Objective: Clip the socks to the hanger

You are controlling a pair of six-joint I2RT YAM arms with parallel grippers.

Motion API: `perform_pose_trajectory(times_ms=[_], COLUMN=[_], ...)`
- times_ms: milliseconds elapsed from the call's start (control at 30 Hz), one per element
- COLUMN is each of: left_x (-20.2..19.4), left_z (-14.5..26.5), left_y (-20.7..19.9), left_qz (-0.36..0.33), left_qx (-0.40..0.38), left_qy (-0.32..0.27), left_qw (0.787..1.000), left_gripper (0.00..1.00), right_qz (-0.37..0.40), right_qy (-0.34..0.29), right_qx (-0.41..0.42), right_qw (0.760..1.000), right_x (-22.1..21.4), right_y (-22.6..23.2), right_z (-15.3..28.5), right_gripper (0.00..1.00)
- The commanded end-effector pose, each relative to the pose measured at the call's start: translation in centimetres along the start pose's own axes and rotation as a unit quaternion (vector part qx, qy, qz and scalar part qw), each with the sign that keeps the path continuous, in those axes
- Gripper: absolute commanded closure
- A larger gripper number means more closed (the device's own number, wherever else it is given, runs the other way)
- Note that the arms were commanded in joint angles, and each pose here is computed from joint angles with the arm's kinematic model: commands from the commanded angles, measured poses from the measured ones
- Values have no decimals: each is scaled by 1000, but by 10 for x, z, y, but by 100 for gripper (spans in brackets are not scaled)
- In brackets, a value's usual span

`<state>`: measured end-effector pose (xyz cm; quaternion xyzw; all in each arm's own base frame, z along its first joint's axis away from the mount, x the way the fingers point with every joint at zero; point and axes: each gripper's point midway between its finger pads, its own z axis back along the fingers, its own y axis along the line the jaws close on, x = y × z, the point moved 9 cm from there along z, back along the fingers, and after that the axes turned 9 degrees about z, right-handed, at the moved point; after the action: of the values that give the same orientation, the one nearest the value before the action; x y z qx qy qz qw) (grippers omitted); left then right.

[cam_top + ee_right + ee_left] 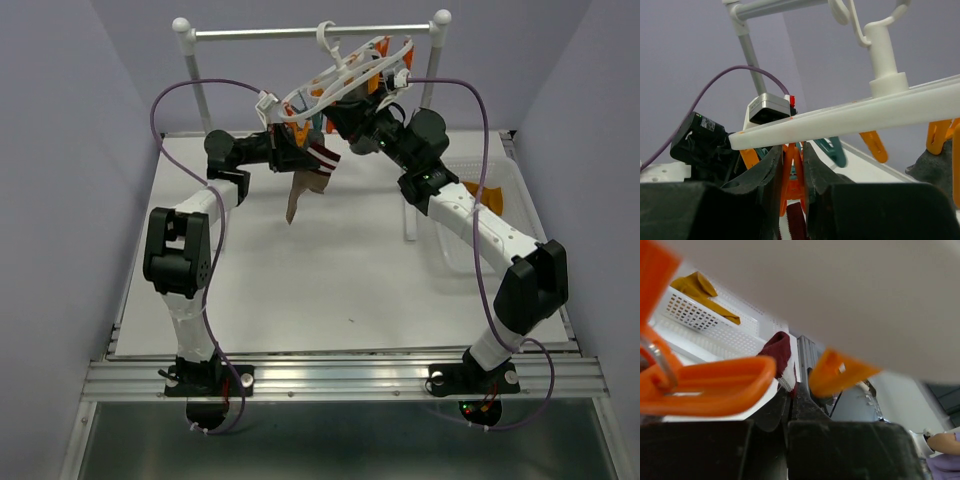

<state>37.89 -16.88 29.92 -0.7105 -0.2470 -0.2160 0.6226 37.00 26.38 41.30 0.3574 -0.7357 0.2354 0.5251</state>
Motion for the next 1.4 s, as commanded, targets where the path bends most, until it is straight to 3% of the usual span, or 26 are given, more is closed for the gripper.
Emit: perform_pose_trajectory(times_ms=[0, 533, 633, 667, 700, 733, 767, 800, 833, 900, 1067, 1367], left_x=[-4, -29, -21, -12, -5, 2, 22, 17, 14, -2, -24, -62], left_z=[1, 14, 15, 14, 14, 14, 12, 11, 9, 8, 14, 10], left_y=[-75, -124, -124, -118, -128, -105, -109, -99, -102, -122, -133, -99], left_qz=[-370, -442, -405, -365, -435, -331, -423, -373, -395, -425, -437, -398], left_qx=[-97, -95, -77, -46, -44, 25, 114, 188, 197, 151, 169, 124], left_qy=[-2, -23, -40, -61, -83, -98, -157, -145, -142, -116, -137, -143], left_qw=[924, 892, 910, 928, 896, 938, 885, 897, 886, 885, 873, 897], left_gripper=[100, 100, 100, 100, 100, 100, 100, 100, 100, 100, 100, 100], right_qz=[-12, -17, -12, -12, -10, -10, -9, -9, -8, -11, -13, -8], right_qy=[-18, -16, -17, -16, -15, -16, -16, -15, -16, -17, -18, -14], right_qx=[60, 41, 33, 30, 28, 26, 22, 20, 18, 15, 23, 69], right_qw=[998, 999, 999, 999, 999, 999, 1000, 1000, 1000, 1000, 1000, 997], right_x=[15, 9, 9, 8, 9, 9, 10, 9, 10, 10, 10, 14], right_y=[16, 5, 4, 3, 3, 3, 2, 2, 2, 2, 3, 13], right_z=[4, -6, -5, -5, -4, -4, -3, -3, -2, -3, -3, 3], right_gripper=[99, 99, 99, 99, 99, 99, 99, 99, 99, 99, 99, 99])
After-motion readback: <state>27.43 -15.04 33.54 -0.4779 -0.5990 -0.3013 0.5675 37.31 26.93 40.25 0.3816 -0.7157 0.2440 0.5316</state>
